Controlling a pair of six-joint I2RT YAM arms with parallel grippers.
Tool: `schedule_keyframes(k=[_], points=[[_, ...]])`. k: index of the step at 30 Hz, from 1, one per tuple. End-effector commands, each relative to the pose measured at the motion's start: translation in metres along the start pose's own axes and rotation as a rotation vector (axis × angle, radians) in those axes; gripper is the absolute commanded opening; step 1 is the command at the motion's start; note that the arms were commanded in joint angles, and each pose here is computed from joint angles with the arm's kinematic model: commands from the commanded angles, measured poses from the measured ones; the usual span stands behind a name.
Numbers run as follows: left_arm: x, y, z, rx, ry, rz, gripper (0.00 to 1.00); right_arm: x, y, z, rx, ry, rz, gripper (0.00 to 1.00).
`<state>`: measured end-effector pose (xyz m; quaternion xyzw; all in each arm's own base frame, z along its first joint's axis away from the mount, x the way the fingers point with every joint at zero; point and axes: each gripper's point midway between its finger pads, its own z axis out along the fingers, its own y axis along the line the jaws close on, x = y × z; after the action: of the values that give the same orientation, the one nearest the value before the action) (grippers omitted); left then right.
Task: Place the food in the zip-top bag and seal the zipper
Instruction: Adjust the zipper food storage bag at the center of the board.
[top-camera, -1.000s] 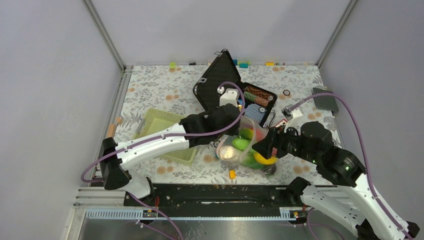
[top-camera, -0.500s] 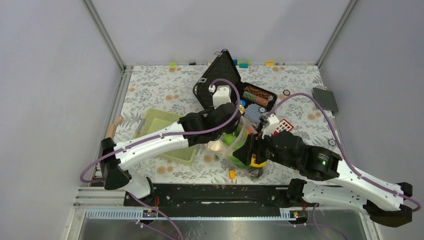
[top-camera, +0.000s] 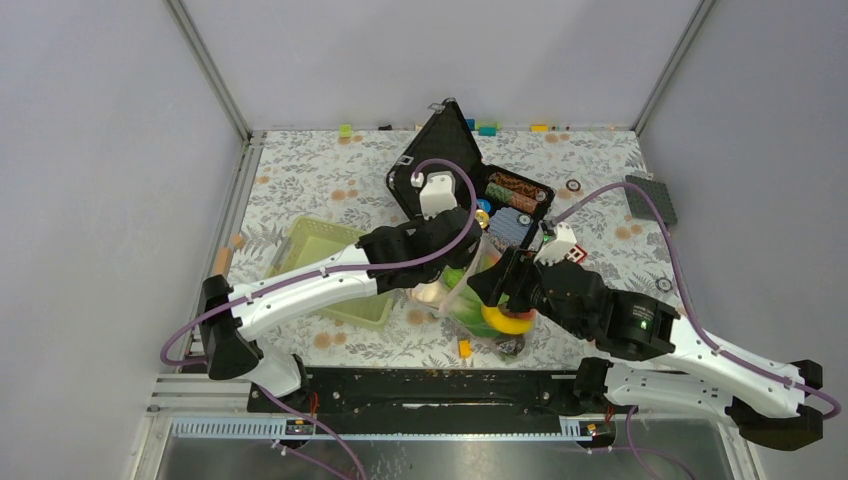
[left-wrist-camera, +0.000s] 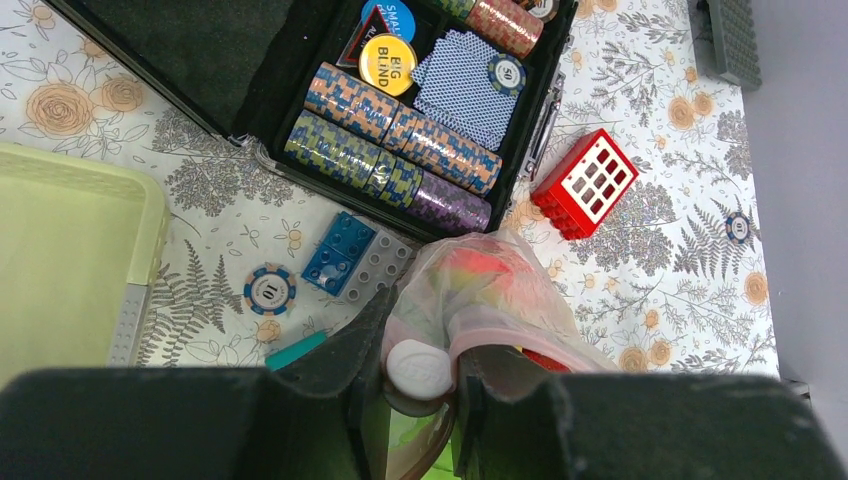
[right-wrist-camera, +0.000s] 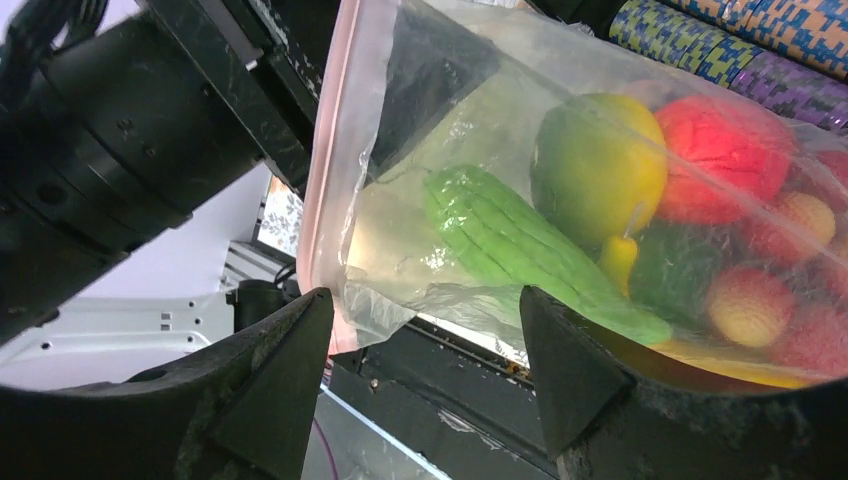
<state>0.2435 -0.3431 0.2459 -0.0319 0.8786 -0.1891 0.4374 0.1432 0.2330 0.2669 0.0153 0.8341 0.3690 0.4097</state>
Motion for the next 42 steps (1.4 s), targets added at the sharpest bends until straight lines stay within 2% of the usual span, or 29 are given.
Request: schedule_keyframes(k=[1,5,9,17,22,27,32,42], points=[[-0.025,-0.004,-0.009,0.015,-0.080,-0.082,0.00,-0.026,0.005,-0.003,0.050,-0.094,0.093,0.76],[-0.020,-0.007,-0.006,0.024,-0.059,-0.078,0.00,-0.023,0.023,0.001,-0.012,-0.053,0.067,0.76],[-0.014,-0.011,-0.006,0.053,-0.034,-0.077,0.00,-0.033,0.030,-0.003,-0.024,-0.076,0.055,0.76],[-0.017,-0.009,-0.010,0.064,-0.045,-0.095,0.00,-0.044,0.016,-0.010,0.042,-0.124,0.045,0.75],[-0.018,-0.010,-0.011,0.067,-0.047,-0.097,0.00,-0.042,0.017,-0.001,0.074,-0.109,-0.002,0.76],[-0.015,-0.008,-0.013,0.079,-0.044,-0.091,0.00,-0.065,0.007,-0.007,0.132,-0.219,0.002,0.75],[-0.017,-0.007,-0.018,0.106,-0.049,-0.102,0.00,-0.078,0.003,-0.013,0.150,-0.273,-0.007,0.75],[-0.017,-0.006,-0.021,0.112,-0.047,-0.111,0.00,-0.072,0.020,0.014,0.141,-0.208,-0.042,0.75]])
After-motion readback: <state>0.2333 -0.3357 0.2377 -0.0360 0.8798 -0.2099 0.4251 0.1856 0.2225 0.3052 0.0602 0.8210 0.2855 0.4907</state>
